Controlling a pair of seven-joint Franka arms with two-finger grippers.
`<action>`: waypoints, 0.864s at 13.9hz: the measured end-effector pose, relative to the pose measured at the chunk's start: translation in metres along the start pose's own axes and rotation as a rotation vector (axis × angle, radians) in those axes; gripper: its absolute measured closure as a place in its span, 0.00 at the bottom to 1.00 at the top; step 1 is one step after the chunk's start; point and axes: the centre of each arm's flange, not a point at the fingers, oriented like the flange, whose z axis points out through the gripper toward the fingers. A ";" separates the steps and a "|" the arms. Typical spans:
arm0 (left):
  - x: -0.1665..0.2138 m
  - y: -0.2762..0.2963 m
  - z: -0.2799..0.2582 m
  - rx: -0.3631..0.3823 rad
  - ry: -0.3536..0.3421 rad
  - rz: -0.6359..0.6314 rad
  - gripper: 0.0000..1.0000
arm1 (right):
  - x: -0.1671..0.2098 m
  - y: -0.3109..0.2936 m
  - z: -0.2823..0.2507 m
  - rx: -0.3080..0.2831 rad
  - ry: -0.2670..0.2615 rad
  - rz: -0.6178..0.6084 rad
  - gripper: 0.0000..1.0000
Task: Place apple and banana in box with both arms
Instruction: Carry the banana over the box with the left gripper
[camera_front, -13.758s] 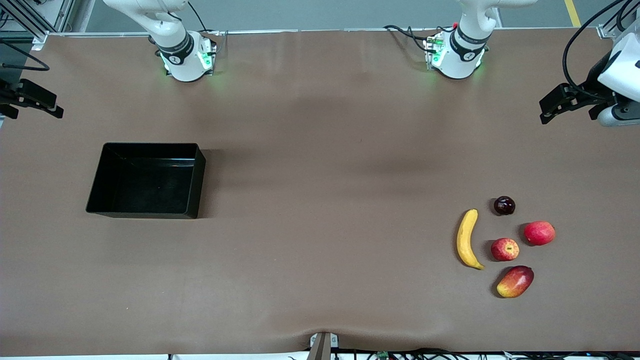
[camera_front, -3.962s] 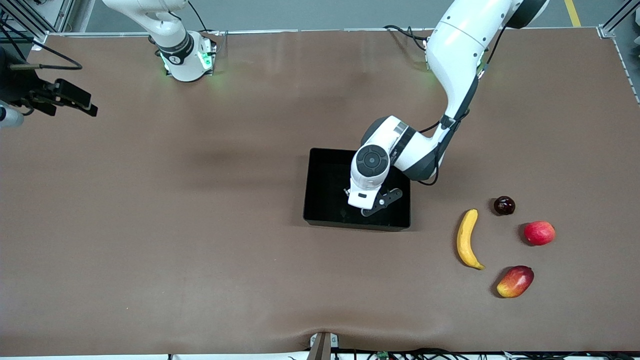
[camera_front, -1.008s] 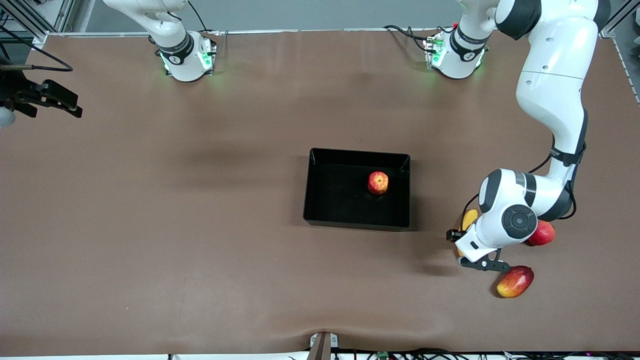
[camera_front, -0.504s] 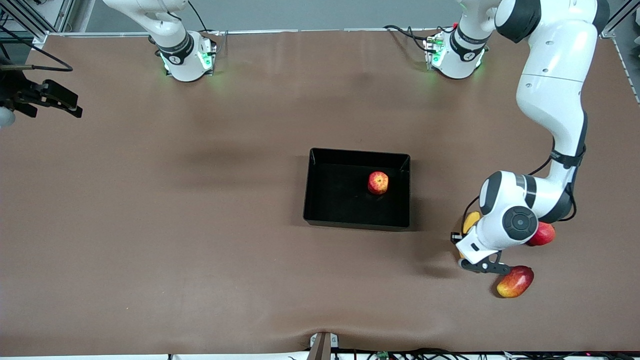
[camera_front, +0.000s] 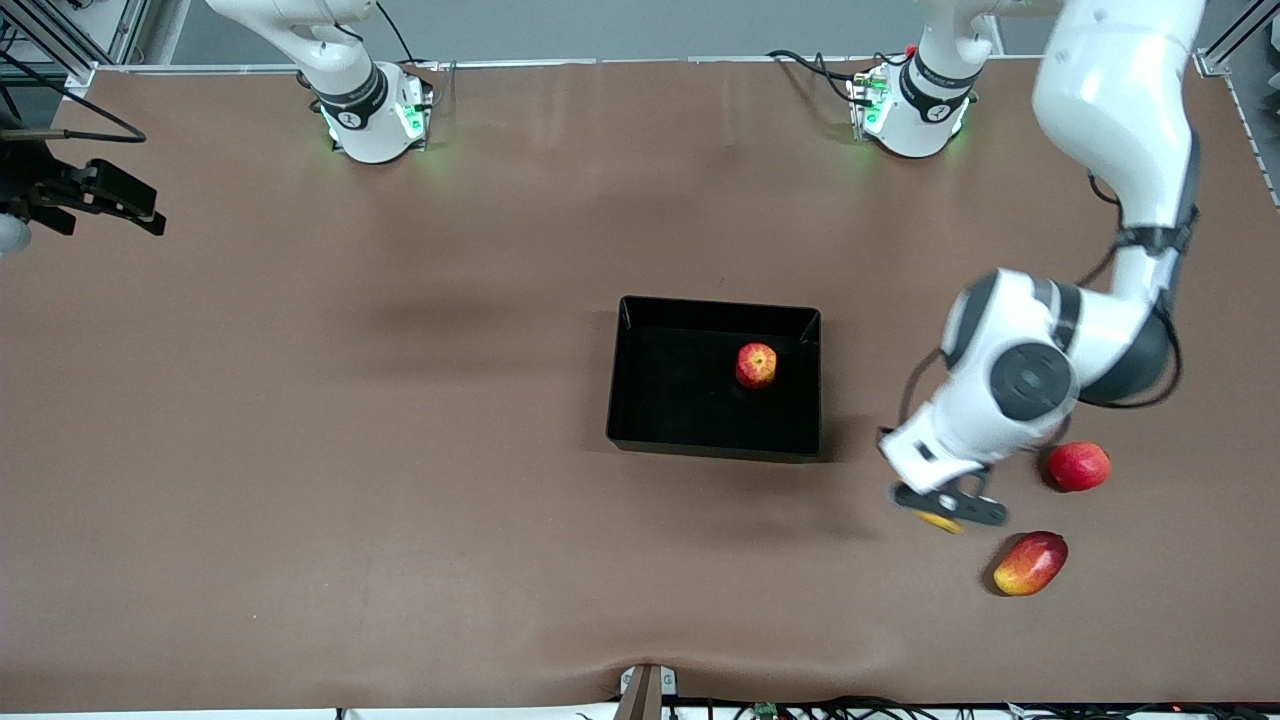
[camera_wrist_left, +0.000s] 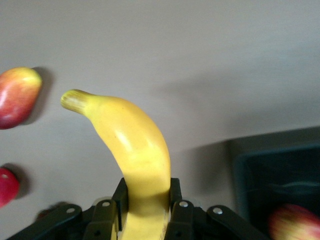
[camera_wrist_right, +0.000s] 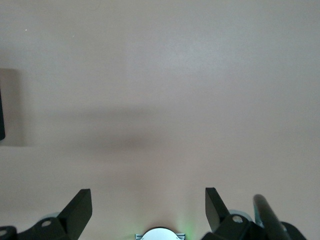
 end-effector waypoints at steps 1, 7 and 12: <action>-0.004 0.034 -0.008 -0.002 0.007 -0.005 0.64 | 0.000 0.000 0.000 0.002 0.000 0.000 0.00; -0.045 0.221 0.017 -0.010 -0.014 -0.117 0.64 | 0.000 0.000 0.000 0.004 0.000 0.001 0.00; -0.053 0.297 0.054 -0.103 0.066 -0.168 0.64 | 0.000 0.000 0.000 0.006 0.000 0.001 0.00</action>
